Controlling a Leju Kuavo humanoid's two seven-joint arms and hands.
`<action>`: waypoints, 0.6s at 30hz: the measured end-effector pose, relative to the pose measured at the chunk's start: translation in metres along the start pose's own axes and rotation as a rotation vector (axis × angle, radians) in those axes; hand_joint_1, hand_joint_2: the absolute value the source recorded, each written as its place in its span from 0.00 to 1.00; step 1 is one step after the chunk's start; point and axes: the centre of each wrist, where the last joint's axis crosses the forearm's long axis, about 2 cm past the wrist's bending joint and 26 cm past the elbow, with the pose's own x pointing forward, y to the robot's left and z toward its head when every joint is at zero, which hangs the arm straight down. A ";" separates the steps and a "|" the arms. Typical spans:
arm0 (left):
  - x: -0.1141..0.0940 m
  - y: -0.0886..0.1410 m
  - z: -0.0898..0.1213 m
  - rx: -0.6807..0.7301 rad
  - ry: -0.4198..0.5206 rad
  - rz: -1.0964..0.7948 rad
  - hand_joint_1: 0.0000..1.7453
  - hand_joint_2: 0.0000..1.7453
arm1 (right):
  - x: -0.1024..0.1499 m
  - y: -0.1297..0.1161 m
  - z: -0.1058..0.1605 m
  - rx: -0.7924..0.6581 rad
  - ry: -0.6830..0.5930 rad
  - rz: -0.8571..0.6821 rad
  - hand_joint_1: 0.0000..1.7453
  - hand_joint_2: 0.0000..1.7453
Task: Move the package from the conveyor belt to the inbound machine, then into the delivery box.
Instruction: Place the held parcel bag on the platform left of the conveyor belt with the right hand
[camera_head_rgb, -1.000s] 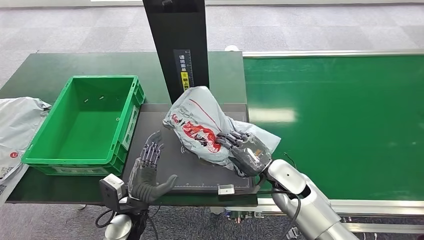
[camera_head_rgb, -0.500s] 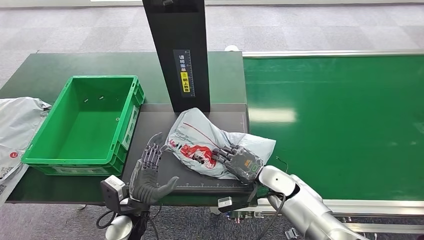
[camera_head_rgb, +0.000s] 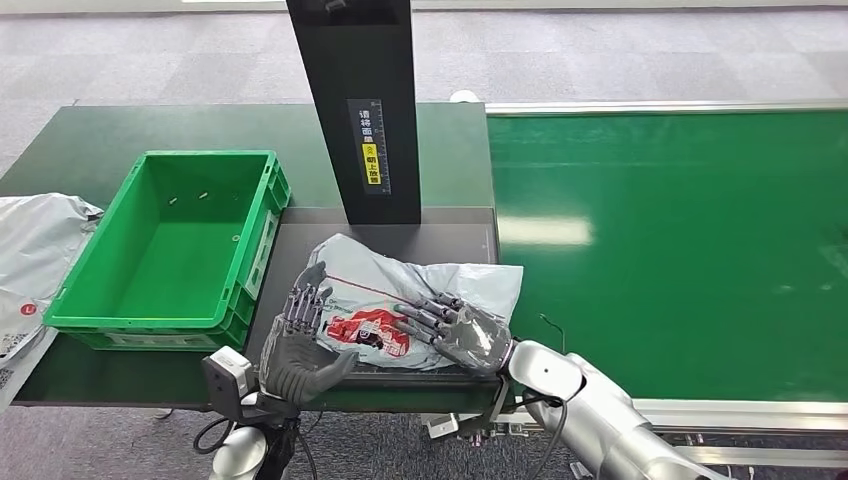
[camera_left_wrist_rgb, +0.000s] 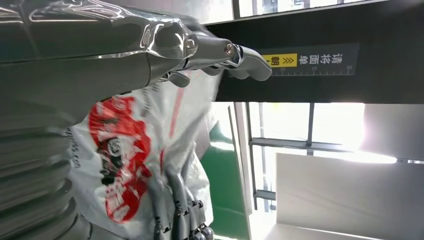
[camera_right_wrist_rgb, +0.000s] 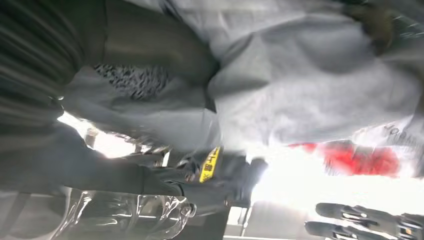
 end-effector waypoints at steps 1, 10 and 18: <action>0.000 0.000 0.000 0.002 0.000 0.000 0.00 1.00 | 0.000 0.000 -0.001 0.004 0.008 0.003 0.00 1.00; -0.001 0.002 0.002 0.007 0.001 -0.001 0.00 1.00 | -0.003 0.001 -0.001 -0.005 0.066 0.042 0.00 0.00; -0.003 0.002 0.003 0.009 0.009 -0.002 0.00 1.00 | -0.007 -0.012 -0.006 -0.093 0.079 0.062 0.00 0.00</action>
